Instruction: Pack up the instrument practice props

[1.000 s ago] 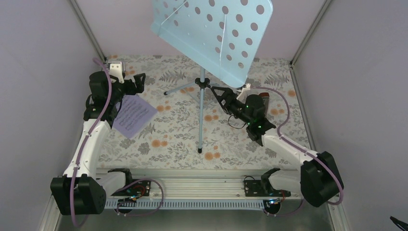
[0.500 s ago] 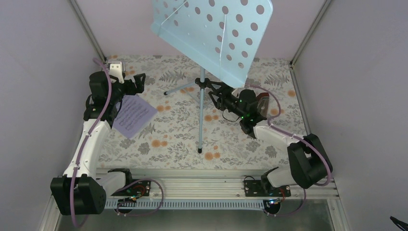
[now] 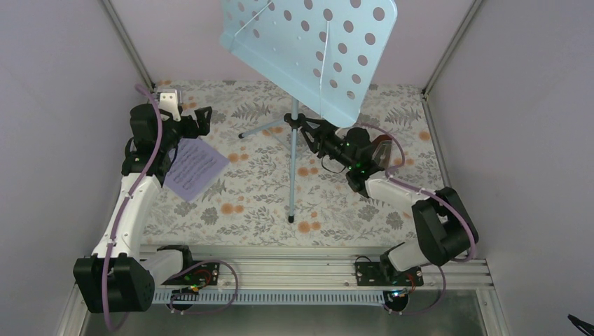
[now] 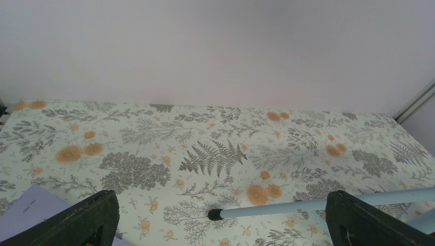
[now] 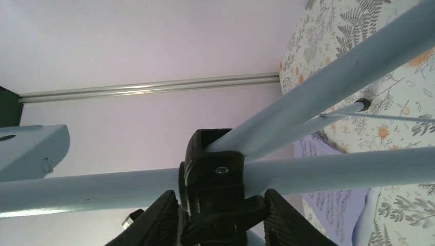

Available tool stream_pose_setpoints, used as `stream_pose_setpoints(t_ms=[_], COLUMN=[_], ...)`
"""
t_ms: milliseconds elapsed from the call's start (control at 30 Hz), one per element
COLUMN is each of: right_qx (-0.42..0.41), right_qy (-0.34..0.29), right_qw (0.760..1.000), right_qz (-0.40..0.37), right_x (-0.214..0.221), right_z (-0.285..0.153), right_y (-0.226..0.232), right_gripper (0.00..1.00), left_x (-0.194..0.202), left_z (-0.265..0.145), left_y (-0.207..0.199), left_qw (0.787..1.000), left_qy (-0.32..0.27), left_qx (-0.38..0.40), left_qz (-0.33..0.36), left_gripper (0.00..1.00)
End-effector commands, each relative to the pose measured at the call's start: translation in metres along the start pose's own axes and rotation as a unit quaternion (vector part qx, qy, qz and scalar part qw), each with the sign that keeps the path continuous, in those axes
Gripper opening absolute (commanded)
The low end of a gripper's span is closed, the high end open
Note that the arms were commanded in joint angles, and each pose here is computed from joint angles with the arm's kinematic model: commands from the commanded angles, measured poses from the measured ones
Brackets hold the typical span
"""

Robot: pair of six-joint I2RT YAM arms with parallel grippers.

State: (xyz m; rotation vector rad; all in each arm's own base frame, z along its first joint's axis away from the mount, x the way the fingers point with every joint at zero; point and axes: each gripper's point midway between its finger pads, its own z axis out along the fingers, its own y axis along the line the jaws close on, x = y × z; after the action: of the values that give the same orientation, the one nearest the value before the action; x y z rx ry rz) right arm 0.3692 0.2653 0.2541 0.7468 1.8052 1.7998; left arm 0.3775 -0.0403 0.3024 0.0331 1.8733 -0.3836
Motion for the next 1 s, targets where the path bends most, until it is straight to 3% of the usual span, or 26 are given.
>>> stream_pose_setpoints(t_ms=[0,167,267,367,500,567,833,967], right_qx=[-0.028,-0.026,-0.024,-0.023,-0.027,-0.028,-0.024,-0.023], right_qy=[-0.007,-0.007,-0.009,-0.009,-0.012,-0.015,-0.021,-0.026], right_qw=[1.0,1.0,1.0,1.0,0.999,0.999,0.999,0.999], right_qz=[0.009,0.013,0.015,0.016,0.021,0.021,0.017,0.015], right_x=[-0.0062,-0.0055,-0.0058,-0.006,-0.0063,-0.0066,-0.0091,-0.0106], right_z=[0.003,0.0019,0.0007,0.0003,-0.0017,-0.0031,-0.0031,-0.0024], right_y=[0.0148,0.0123,0.0103,0.0094,0.009,0.0086,0.0066,0.0052], right_gripper=[0.34,0.13,0.09,0.13,0.39,0.45,0.24,0.27], left_x=[-0.001,-0.0006,-0.0002,0.0002,0.0004,0.0004,0.0019,0.0025], left_z=[-0.0034,-0.0035,-0.0031,-0.0025,-0.0024,-0.0024,-0.0015,-0.0012], left_y=[-0.0045,-0.0047,-0.0051,-0.0053,-0.0055,-0.0058,-0.0065,-0.0064], left_qw=[1.0,1.0,1.0,1.0,1.0,1.0,1.0,1.0], left_qy=[-0.002,-0.002,-0.001,0.0,0.0,0.0,0.003,0.003], left_qx=[0.008,0.009,0.01,0.011,0.012,0.013,0.016,0.017], left_qz=[0.001,0.001,0.0,-0.001,-0.001,-0.001,-0.002,-0.002], left_gripper=[1.0,1.0,1.0,1.0,1.0,1.0,1.0,1.0])
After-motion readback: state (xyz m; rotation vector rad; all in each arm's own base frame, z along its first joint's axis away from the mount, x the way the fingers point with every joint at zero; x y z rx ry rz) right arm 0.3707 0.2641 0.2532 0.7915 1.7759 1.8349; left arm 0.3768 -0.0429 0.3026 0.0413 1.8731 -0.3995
